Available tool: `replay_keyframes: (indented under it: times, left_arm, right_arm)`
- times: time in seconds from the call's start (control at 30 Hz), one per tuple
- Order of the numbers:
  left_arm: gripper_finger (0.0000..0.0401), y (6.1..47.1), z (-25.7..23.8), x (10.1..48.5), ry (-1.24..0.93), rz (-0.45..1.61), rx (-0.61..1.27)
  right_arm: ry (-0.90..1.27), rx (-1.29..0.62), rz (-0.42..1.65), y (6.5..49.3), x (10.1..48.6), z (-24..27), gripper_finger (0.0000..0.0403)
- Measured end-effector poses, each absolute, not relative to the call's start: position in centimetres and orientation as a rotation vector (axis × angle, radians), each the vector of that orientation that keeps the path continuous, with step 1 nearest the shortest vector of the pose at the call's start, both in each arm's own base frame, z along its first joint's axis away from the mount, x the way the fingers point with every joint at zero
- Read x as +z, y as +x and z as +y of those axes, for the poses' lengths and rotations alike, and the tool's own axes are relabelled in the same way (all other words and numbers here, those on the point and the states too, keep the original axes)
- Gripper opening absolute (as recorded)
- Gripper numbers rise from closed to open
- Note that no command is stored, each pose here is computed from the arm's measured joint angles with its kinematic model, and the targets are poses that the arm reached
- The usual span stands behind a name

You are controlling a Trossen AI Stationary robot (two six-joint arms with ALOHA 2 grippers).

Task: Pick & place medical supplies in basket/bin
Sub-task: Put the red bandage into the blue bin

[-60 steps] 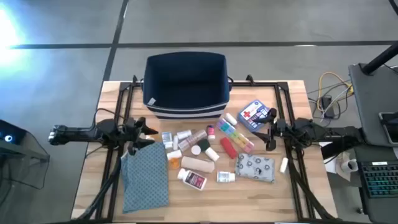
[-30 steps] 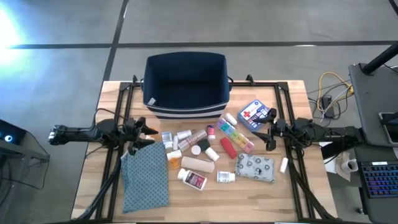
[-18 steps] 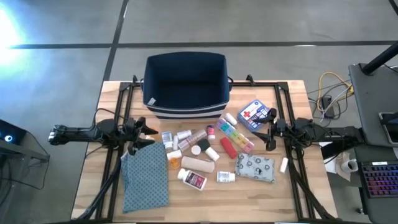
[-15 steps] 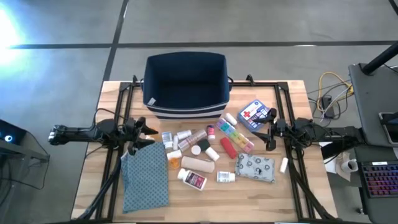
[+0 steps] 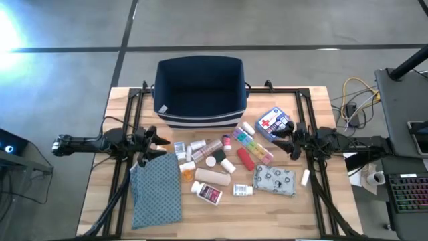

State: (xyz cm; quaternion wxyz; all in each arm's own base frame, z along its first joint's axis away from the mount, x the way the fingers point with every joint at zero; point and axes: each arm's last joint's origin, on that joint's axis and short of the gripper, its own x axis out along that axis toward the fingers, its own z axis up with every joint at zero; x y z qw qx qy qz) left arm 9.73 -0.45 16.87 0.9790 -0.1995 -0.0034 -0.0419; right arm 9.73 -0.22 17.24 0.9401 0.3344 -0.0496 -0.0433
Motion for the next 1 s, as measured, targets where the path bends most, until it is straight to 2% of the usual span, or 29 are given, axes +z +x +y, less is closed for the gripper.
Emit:
replay_keyframes:
  times: [0.1, 0.17, 0.4, 0.7, 1.0]
  left_arm:
    - [0.0230, 9.7, -0.4, 16.9, -0.402, -0.007, -0.084]
    - [0.0230, 9.7, -0.4, 16.9, -0.402, -0.007, -0.084]
    - [0.0230, 9.7, -0.5, 16.9, -0.402, -0.007, -0.084]
    - [0.0230, 9.7, -0.4, 16.9, -0.402, -0.007, -0.084]
    - [0.0230, 9.7, -0.4, 16.9, -0.402, -0.007, -0.084]
  right_arm:
    - [1.013, -0.078, -0.118, 9.7, 17.2, -0.2, 0.0252]
    - [1.106, -0.113, -0.128, 9.8, 17.1, -0.3, 0.0251]
    - [1.077, -0.180, -0.151, 9.9, 17.0, -0.5, 0.0255]
    - [1.284, -0.334, -0.287, 9.8, 16.9, -1.1, 0.0254]
    - [1.337, -0.370, -0.183, 10.9, 16.2, -0.9, 0.0251]
